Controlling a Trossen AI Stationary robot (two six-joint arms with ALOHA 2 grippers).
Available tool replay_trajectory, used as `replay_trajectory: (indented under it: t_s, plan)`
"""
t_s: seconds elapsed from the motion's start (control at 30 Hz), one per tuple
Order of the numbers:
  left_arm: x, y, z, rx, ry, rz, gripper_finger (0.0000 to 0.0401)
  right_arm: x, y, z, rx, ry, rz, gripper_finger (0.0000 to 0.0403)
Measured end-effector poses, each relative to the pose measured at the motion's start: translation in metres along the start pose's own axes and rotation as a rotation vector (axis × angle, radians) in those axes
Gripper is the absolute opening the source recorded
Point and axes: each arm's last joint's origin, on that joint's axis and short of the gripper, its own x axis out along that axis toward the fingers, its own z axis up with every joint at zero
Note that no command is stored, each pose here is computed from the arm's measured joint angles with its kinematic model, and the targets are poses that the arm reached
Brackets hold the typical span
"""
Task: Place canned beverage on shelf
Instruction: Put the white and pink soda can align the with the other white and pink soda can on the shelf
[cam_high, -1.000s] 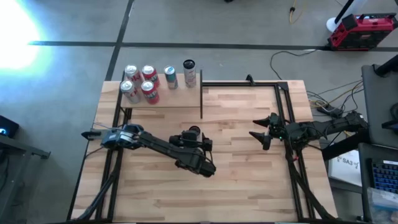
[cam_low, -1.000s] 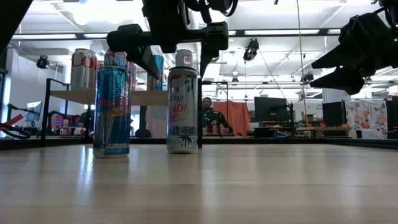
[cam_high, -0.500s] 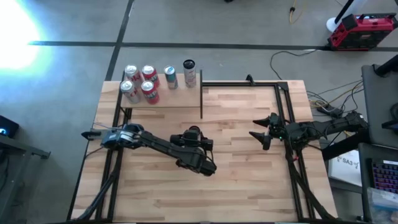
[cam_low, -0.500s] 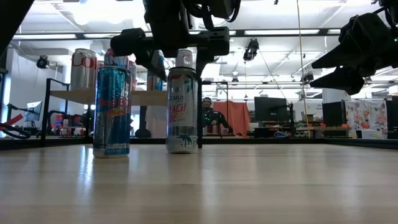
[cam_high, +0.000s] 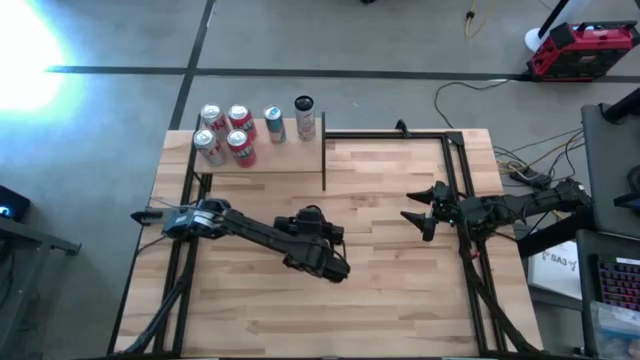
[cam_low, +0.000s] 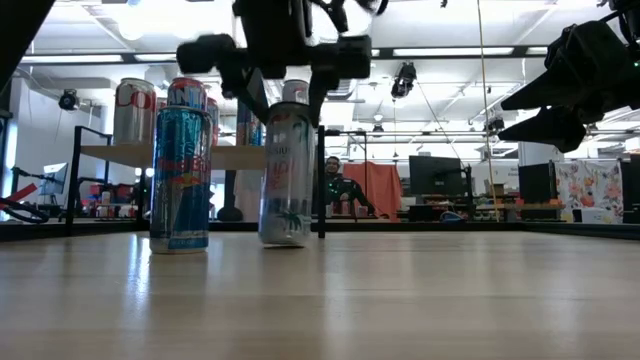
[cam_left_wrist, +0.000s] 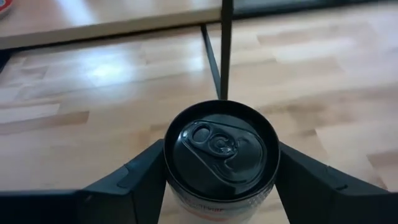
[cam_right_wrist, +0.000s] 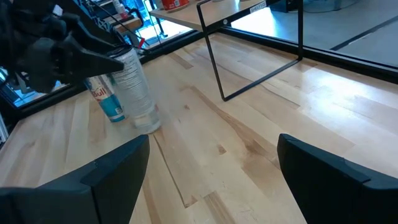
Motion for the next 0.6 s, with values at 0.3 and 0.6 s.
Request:
replay_trajectory:
  t_s: [0.3,0.6]
  plan:
    - [-0.014,-0.011,0.035,0.025,0.059,-0.053,0.0231,0.0,0.0,0.0,0.0,0.0,0.0,0.0336]
    - [-0.021,-0.011,0.048,0.019,0.059,-0.082,0.0231,0.0,0.0,0.0,0.0,0.0,0.0,0.0336]
